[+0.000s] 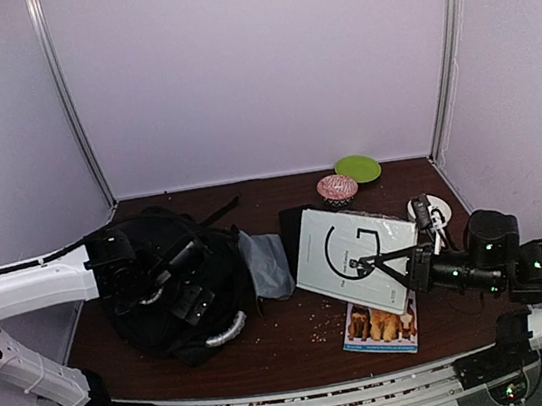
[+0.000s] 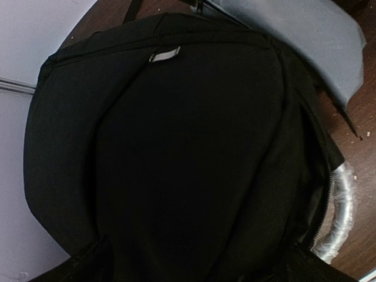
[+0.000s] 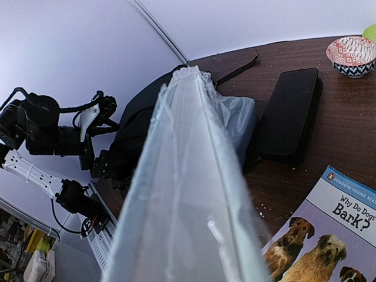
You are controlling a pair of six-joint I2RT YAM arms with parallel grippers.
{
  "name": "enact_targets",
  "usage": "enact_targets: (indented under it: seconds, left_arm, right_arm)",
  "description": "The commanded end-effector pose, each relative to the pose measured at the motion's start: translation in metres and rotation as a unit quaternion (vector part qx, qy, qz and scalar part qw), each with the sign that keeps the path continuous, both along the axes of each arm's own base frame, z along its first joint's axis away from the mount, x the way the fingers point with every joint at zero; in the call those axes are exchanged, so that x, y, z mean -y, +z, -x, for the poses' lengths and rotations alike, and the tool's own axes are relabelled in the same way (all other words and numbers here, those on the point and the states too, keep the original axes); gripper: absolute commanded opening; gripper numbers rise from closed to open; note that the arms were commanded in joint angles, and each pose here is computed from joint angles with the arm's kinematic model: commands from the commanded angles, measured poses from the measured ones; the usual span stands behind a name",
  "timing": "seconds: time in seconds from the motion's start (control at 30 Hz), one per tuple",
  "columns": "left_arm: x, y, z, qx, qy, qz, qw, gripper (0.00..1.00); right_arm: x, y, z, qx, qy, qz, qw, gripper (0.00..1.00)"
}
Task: Pack the student bag
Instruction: Place the book in the student bag.
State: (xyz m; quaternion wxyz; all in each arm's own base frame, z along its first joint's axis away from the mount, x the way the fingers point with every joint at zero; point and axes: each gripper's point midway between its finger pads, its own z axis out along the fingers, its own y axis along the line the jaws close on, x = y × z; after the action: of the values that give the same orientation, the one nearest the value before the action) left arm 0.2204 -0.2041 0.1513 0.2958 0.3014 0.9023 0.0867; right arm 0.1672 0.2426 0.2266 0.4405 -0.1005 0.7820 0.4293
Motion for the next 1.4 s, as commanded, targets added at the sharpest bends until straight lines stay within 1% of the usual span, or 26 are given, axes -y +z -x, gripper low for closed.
enact_targets:
  seconds: [0.0, 0.13, 0.23, 0.3, 0.37, 0.43, 0.47, 0.5, 0.53, 0.6, 0.63, 0.77, 0.9, 0.97, 1.1, 1.2, 1.37]
  left_arm:
    - [-0.011, -0.003, -0.012, 0.017, 0.018, -0.078, 0.997, 0.98]
    - [-0.004, -0.017, -0.014, 0.008, 0.004, -0.089, 0.996, 0.98]
    - [-0.003, -0.027, -0.020, 0.010, 0.002, -0.110, 0.994, 0.97]
    - [-0.005, -0.031, -0.025, 0.015, 0.009, -0.128, 0.992, 0.91]
    - [-0.008, -0.030, -0.029, 0.021, 0.014, -0.134, 0.991, 0.76]
    - [-0.009, -0.021, -0.033, 0.028, 0.019, -0.121, 0.992, 0.52]
    - [-0.009, -0.014, -0.035, 0.035, 0.023, -0.110, 0.993, 0.41]
    - [-0.009, -0.005, -0.037, 0.042, 0.026, -0.098, 0.994, 0.28]
    - [-0.009, 0.008, -0.039, 0.052, 0.031, -0.082, 0.995, 0.18]
    - [-0.010, 0.032, -0.042, 0.068, 0.042, -0.044, 0.996, 0.02]
    - [-0.012, 0.046, -0.044, 0.078, 0.051, -0.021, 0.995, 0.00]
    - [-0.011, 0.092, -0.046, 0.101, 0.069, 0.084, 0.989, 0.00]
    - [-0.005, 0.114, -0.046, 0.105, 0.074, 0.147, 0.981, 0.00]
    - [-0.003, 0.120, -0.047, 0.105, 0.082, 0.169, 0.977, 0.00]
    - [0.001, 0.132, -0.050, 0.110, 0.092, 0.210, 0.967, 0.00]
    - [0.000, 0.131, -0.054, 0.111, 0.108, 0.218, 0.964, 0.00]
    - [-0.001, 0.120, -0.056, 0.104, 0.135, 0.223, 0.960, 0.00]
  right_arm:
    - [-0.003, 0.046, -0.004, 0.040, -0.005, -0.082, 0.996, 0.00]
    - [-0.005, 0.045, -0.003, 0.037, -0.001, -0.082, 0.996, 0.00]
    - [-0.010, 0.047, -0.003, 0.036, 0.008, -0.087, 0.996, 0.00]
    - [-0.014, 0.049, -0.002, 0.036, 0.014, -0.090, 0.995, 0.00]
    - [-0.017, 0.053, -0.001, 0.038, 0.022, -0.090, 0.995, 0.00]
    - [-0.021, 0.058, 0.000, 0.039, 0.031, -0.089, 0.995, 0.00]
    - [-0.022, 0.061, 0.001, 0.038, 0.035, -0.090, 0.995, 0.00]
    - [-0.024, 0.063, 0.001, 0.038, 0.038, -0.093, 0.994, 0.00]
    - [-0.025, 0.066, 0.002, 0.036, 0.040, -0.097, 0.994, 0.00]
    - [-0.031, 0.072, 0.002, 0.030, 0.048, -0.112, 0.992, 0.00]
    - [-0.035, 0.077, 0.002, 0.027, 0.053, -0.123, 0.991, 0.00]
    - [-0.065, 0.099, 0.007, -0.005, 0.102, -0.183, 0.978, 0.00]
    - [-0.101, 0.109, 0.011, -0.050, 0.153, -0.236, 0.958, 0.00]
    - [-0.120, 0.108, 0.011, -0.075, 0.169, -0.247, 0.951, 0.00]
    - [-0.160, 0.086, 0.002, -0.138, 0.182, -0.240, 0.943, 0.00]
    - [-0.181, 0.077, -0.002, -0.174, 0.189, -0.252, 0.933, 0.00]
    - [-0.203, 0.045, -0.018, -0.227, 0.159, -0.246, 0.929, 0.00]
